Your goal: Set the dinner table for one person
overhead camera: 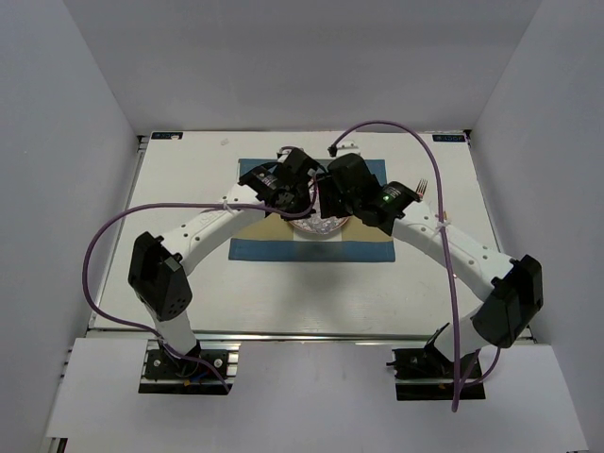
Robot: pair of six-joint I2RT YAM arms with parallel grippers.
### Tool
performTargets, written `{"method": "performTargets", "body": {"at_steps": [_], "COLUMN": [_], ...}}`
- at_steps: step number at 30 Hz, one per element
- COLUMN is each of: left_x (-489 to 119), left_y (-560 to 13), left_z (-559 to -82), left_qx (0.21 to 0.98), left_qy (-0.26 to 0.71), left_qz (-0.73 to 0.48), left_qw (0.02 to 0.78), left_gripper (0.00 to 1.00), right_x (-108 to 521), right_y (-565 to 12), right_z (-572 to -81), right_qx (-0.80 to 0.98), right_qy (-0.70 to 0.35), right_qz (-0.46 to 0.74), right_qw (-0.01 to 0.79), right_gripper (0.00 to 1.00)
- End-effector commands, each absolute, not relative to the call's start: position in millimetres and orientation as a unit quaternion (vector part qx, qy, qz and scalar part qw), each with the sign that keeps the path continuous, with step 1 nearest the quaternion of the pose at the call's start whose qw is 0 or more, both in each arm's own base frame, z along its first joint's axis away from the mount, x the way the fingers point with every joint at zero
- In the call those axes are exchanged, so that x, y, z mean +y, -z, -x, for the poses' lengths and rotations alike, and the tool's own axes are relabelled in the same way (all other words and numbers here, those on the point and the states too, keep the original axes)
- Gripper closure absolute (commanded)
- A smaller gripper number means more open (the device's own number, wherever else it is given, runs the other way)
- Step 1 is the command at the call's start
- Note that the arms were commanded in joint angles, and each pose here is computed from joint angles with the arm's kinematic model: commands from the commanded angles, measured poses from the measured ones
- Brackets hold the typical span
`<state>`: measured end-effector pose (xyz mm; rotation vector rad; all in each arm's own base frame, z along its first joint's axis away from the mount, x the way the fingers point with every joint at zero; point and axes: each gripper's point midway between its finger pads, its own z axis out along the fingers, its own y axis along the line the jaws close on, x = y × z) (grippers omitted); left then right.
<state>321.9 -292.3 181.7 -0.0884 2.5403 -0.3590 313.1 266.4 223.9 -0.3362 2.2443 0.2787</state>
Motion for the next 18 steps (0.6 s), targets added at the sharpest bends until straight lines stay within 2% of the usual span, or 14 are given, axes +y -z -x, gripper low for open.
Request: {"method": "performTargets", "body": {"at_steps": [1, 2, 4, 5, 7, 8, 9, 12, 13, 14, 15, 18], "left_x": [-309, -309, -310, -309, -306, -305, -303, -294, -290, -286, -282, -254], "left_y": [-223, -225, -230, -232, -233, -235, -236, -241, -247, -246, -250, -254], "left_z": [-321, -321, -319, -320, -321, -321, -323, -325, -325, -324, -325, -321], "left_qx": [0.930, 0.929, 0.927, 0.926, 0.926, 0.926, 0.925, 0.921, 0.916, 0.915, 0.912, 0.909], "left_qy": [0.177, 0.179, 0.179, 0.178, 0.171, 0.169, 0.163, 0.153, 0.155, 0.151, 0.147, 0.122], "left_qz": [0.029, 0.032, 0.033, 0.034, 0.038, 0.039, 0.044, 0.056, 0.066, 0.071, 0.081, 0.110], "left_qw": [0.321, 0.323, 0.329, 0.330, 0.334, 0.336, 0.340, 0.355, 0.364, 0.367, 0.375, 0.383], "left_gripper": [1.00, 1.00, 1.00, 1.00, 1.00, 0.99, 0.87, 0.68, 0.53, 0.43, 0.02, 0.02], "right_x": [274, 274, 275, 275, 275, 277, 276, 277, 276, 275, 274, 260], "right_y": [-222, -219, -215, -214, -218, -219, -220, -224, -225, -225, -222, -209], "right_z": [-322, -323, -323, -322, -322, -322, -321, -324, -327, -329, -332, -358], "right_qx": [0.887, 0.889, 0.892, 0.892, 0.890, 0.889, 0.889, 0.888, 0.888, 0.888, 0.891, 0.903], "right_qy": [-0.117, -0.115, -0.113, -0.114, -0.119, -0.121, -0.121, -0.121, -0.118, -0.113, -0.107, -0.087], "right_qz": [0.126, 0.127, 0.124, 0.122, 0.119, 0.119, 0.118, 0.114, 0.110, 0.108, 0.105, 0.082], "right_qw": [0.428, 0.424, 0.421, 0.420, 0.424, 0.426, 0.426, 0.429, 0.431, 0.432, 0.429, 0.413], "right_gripper": [0.37, 0.39, 0.53, 0.67, 0.85, 1.00, 1.00, 1.00, 1.00, 1.00, 1.00, 1.00]}}
